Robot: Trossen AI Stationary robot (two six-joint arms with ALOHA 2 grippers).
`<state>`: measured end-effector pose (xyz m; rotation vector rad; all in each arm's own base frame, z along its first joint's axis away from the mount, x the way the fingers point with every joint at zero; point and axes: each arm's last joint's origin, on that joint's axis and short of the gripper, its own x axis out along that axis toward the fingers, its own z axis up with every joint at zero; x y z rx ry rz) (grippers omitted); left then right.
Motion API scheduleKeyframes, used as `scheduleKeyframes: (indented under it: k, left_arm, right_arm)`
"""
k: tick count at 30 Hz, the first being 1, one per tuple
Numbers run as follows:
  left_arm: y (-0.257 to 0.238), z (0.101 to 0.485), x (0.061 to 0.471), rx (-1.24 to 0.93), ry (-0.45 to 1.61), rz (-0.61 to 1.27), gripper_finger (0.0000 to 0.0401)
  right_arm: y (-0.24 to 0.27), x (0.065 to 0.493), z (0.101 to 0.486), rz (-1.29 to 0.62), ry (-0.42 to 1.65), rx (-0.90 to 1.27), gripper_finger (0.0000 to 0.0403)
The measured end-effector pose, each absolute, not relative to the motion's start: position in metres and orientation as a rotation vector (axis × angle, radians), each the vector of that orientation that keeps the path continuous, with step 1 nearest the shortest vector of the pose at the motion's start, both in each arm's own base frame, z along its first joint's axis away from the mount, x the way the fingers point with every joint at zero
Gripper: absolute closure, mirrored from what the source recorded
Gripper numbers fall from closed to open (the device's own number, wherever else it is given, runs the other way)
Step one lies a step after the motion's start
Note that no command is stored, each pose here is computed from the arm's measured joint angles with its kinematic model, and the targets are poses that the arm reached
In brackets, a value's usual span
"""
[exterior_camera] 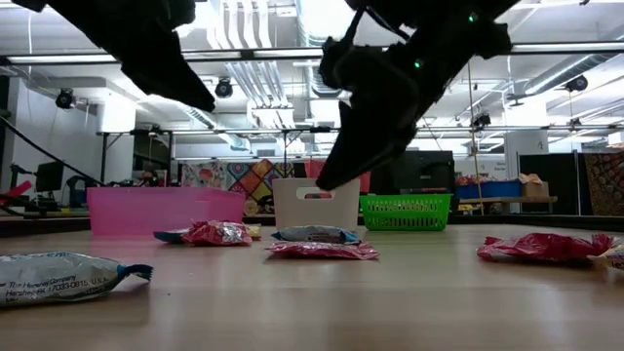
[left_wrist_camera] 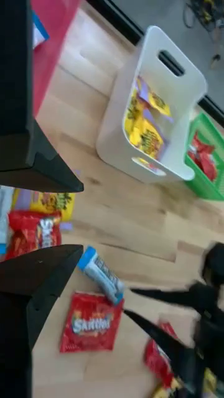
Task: Sort candy
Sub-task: Put the white chocolate into the pink bin
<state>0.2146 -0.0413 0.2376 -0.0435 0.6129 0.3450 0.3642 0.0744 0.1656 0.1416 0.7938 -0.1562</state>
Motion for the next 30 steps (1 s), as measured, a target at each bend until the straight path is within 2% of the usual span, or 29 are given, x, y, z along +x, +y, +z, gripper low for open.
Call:
scheduleKeyframes:
  k: [13, 21, 30]
  left_arm:
    - [-0.053, 0.243, 0.217, -0.061, 0.538, 0.293, 0.0272]
    - [-0.055, 0.243, 0.222, -0.072, 0.514, 0.288, 0.0272]
    - [-0.06, 0.225, 0.236, -0.048, 0.565, 0.293, 0.0272]
  right_arm:
    - [0.074, 0.374, 0.123, -0.28, 0.853, 0.167, 0.0307]
    - [0.073, 0.375, 0.118, -0.298, 0.862, 0.175, 0.0307]
    - [0.068, 0.377, 0.119, -0.307, 0.843, 0.187, 0.0307]
